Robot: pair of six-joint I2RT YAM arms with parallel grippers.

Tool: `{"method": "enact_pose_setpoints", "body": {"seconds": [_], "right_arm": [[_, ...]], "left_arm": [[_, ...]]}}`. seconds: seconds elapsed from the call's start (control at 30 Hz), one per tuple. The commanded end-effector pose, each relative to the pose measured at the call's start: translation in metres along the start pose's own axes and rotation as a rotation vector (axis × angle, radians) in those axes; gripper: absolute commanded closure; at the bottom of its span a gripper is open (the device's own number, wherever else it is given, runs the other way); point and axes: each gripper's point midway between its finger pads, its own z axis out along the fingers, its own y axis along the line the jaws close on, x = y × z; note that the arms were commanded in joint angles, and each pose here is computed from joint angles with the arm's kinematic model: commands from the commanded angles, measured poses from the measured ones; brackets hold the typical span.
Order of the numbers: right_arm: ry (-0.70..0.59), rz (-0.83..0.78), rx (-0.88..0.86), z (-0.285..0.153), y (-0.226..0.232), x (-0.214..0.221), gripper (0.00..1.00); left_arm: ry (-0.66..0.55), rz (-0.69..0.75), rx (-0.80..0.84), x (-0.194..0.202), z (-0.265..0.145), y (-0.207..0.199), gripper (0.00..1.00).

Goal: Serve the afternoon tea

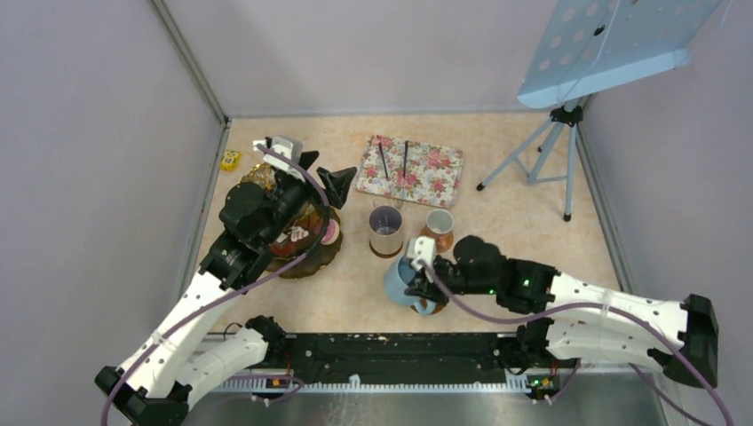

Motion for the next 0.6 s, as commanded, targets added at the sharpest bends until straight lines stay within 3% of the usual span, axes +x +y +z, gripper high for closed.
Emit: {"method": "enact_pose_setpoints", "body": {"seconds": [0.0, 0.2, 0.57], "right_arm": [[-0.009, -0.230, 0.160, 0.011, -0.010, -0.030, 1.00], [0.127, -0.268, 0.181, 0.025, -0.010, 0.008, 1.00], [0.192, -0.261, 0.169, 0.026, -0.010, 0.032, 1.00]], "left_arm": [[-0.084, -0.007, -0.056, -0.021, -0.006, 0.010, 0.01], [-0.096, -0.008, -0.066, -0.024, -0.008, 0.011, 0.01], [-0.086, -0.006, -0.058, -0.022, -0.006, 0.010, 0.01]]}}
